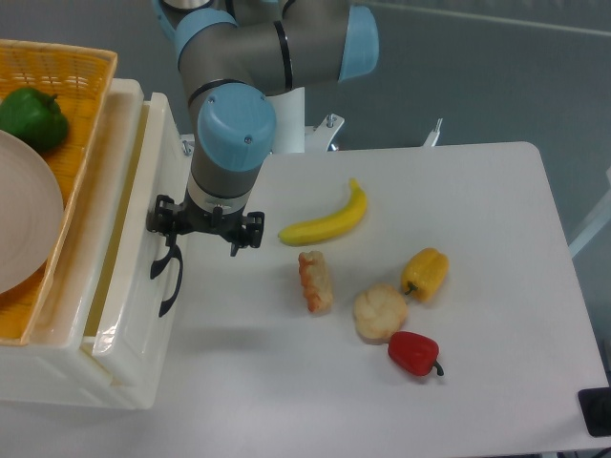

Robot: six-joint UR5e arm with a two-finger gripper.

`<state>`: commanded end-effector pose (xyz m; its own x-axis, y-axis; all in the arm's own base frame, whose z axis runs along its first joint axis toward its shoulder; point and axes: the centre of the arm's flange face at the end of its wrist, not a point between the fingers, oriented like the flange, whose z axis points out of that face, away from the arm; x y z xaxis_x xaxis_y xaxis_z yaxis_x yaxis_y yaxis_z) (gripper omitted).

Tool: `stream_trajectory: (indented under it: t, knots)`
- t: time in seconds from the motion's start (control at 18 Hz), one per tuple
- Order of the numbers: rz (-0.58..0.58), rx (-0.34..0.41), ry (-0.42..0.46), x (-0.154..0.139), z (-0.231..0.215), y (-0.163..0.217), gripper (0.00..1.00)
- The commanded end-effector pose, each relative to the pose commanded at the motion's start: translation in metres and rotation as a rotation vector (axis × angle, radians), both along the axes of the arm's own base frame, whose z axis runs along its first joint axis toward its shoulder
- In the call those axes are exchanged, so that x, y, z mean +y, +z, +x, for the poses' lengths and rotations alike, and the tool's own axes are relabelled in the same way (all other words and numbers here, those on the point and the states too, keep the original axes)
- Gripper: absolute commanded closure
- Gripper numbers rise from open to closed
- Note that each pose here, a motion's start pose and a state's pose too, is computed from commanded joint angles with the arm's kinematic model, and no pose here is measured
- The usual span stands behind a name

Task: Slide the top white drawer open

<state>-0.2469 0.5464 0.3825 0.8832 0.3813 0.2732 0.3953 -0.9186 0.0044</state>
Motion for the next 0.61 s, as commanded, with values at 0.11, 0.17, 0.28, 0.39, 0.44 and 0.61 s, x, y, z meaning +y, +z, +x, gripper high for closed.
stream_trajectory:
  t: [0.11,0.17,0.28,0.39,0.44,0.61]
  knots:
    - [0.004,0.003,-0.006,-0.0001,0.0001,0.001,0.0]
    - [0.003,0.004,-0.006,0.0002,-0.0004,0.0008,0.0]
    - [-0.007,0.021,-0.014,-0.0012,-0.0017,0.0018,0.0]
    - [-0.01,0.026,-0.013,-0.0022,-0.0028,0.0025,0.0]
    - [-0.007,0.028,-0.014,-0.0019,-0.0031,0.0034,0.0]
    - [-0.002,0.037,-0.03,-0.0035,-0.0057,0.0064,0.0]
